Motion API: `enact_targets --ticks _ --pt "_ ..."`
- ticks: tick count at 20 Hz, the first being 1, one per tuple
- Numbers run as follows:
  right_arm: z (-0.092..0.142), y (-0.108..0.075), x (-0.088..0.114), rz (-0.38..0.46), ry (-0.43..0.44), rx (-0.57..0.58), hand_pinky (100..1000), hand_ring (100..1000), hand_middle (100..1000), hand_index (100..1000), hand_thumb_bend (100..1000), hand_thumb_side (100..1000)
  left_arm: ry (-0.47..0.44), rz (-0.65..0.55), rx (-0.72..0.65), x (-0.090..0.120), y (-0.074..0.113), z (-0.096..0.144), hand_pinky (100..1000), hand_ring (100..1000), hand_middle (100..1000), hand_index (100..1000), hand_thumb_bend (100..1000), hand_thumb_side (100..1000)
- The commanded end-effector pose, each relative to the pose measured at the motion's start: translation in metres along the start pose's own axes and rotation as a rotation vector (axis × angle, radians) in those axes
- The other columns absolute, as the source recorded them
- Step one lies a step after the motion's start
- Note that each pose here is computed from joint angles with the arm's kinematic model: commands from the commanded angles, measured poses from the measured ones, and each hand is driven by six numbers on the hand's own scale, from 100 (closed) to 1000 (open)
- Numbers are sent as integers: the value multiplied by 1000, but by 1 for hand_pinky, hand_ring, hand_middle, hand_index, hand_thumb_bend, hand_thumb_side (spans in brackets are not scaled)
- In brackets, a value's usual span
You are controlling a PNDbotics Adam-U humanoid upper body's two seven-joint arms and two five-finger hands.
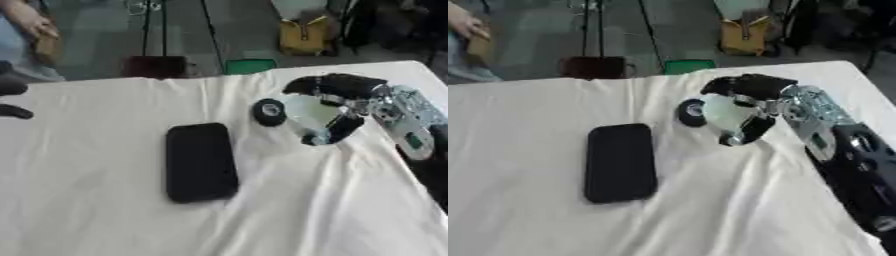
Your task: Pick up objects on the table and place them in the box.
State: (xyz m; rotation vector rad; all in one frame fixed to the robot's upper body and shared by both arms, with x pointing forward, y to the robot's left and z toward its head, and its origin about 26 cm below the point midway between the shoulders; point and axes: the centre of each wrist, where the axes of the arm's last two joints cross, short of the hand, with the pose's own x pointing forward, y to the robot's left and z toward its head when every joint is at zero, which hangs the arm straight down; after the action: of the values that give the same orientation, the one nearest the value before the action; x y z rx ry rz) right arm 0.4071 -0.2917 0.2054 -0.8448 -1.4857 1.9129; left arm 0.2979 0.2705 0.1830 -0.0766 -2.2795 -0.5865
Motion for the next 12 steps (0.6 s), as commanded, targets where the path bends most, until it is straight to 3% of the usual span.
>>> enact_targets --ticks 1,6,7,8,12 --pt "-7 -19 6 33 -38 -17 724 830 954 993 430 329 -34 -8 -17 8 2 -6 638 786 834 899 177 938" --pt "-45 -24 24 37 -124 15 726 834 953 992 475 383 -63 20 -43 11 -4 -13 639 785 834 899 176 934" --pt "-50 -23 25 37 -132 23 726 835 952 992 536 496 -66 25 -49 11 -5 -15 639 785 834 899 176 934" --pt "-55 -21 28 35 -145 32 725 835 952 992 536 440 -73 31 -55 12 -6 -16 639 785 834 899 175 933" --pt "-71 -13 36 35 -176 58 723 831 950 991 525 439 -86 45 -69 14 -9 -19 639 785 833 899 176 932"
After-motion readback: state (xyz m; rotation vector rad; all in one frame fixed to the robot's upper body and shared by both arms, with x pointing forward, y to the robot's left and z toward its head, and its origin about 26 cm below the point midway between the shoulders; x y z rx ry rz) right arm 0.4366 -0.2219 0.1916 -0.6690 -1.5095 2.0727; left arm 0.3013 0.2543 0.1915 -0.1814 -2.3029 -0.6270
